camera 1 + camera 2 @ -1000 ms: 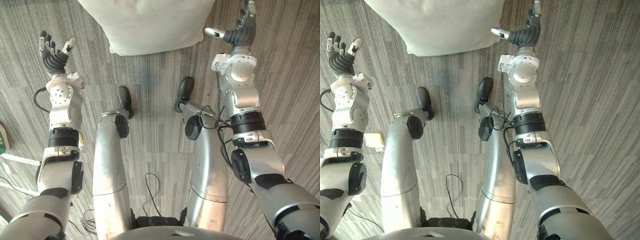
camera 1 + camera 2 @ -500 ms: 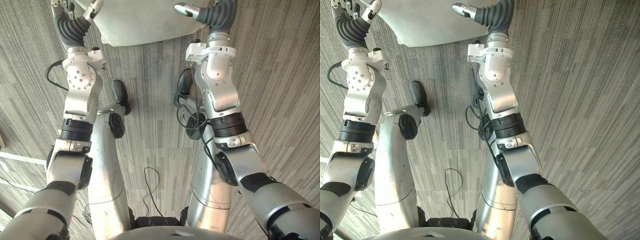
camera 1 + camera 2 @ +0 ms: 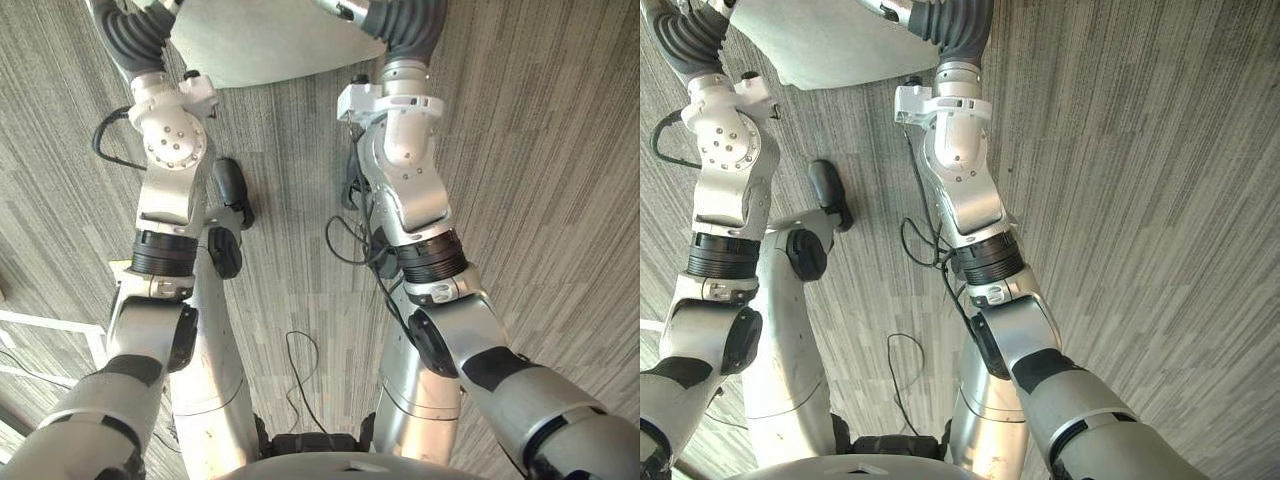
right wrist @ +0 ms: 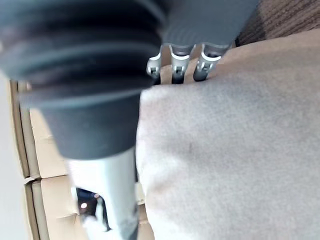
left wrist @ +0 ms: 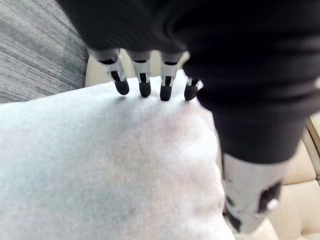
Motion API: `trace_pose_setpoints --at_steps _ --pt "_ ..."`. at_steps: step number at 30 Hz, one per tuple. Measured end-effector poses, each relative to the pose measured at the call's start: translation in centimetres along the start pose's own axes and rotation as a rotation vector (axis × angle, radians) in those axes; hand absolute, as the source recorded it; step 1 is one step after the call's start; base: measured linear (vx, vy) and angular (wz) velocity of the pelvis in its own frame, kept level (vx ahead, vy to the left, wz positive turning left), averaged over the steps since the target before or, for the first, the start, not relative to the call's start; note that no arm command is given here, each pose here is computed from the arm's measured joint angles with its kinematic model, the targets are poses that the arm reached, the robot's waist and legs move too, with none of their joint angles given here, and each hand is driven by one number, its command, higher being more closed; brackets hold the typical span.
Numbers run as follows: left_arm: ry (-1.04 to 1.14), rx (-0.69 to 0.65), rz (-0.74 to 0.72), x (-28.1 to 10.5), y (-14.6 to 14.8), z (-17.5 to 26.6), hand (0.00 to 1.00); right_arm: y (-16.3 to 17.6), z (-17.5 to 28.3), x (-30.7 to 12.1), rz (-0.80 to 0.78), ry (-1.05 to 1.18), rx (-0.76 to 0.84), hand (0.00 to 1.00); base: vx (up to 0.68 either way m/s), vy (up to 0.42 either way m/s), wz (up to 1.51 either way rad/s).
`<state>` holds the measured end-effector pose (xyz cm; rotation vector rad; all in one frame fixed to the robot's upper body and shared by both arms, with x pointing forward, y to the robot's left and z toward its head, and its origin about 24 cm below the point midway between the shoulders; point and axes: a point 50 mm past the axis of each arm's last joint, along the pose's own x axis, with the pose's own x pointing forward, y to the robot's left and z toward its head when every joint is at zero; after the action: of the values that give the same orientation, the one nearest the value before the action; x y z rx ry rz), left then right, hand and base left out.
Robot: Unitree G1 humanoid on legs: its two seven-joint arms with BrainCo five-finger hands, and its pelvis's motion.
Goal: Pick up cushions and gather them together orderly.
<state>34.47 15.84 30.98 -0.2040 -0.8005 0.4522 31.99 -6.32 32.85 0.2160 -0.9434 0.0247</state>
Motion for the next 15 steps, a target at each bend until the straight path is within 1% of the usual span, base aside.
trace_pose_setpoints --at_steps 4,7,11,15 --pt "0.025 -0.059 0.015 1.0 -0.8 0.5 0.0 0.2 -0.3 1.1 0.007 0.016 0.012 0.0 -0.02 -0.029 0.11" --pt "0.023 -0.066 0.011 1.5 -1.4 0.9 0.0 0.3 -0.1 2.2 -0.009 0.027 0.048 0.0 -0.02 -0.043 0.22" --pt "0.028 -0.08 0.01 1.7 -1.6 1.0 0.0 0.4 0.1 2.9 -0.019 0.032 0.065 0.0 0.0 -0.052 0.12" --pt "0.082 -0.089 0.034 1.4 -1.2 -0.1 0.0 -0.7 -0.8 3.0 -0.065 0.076 0.072 0.0 0.01 -0.053 0.18"
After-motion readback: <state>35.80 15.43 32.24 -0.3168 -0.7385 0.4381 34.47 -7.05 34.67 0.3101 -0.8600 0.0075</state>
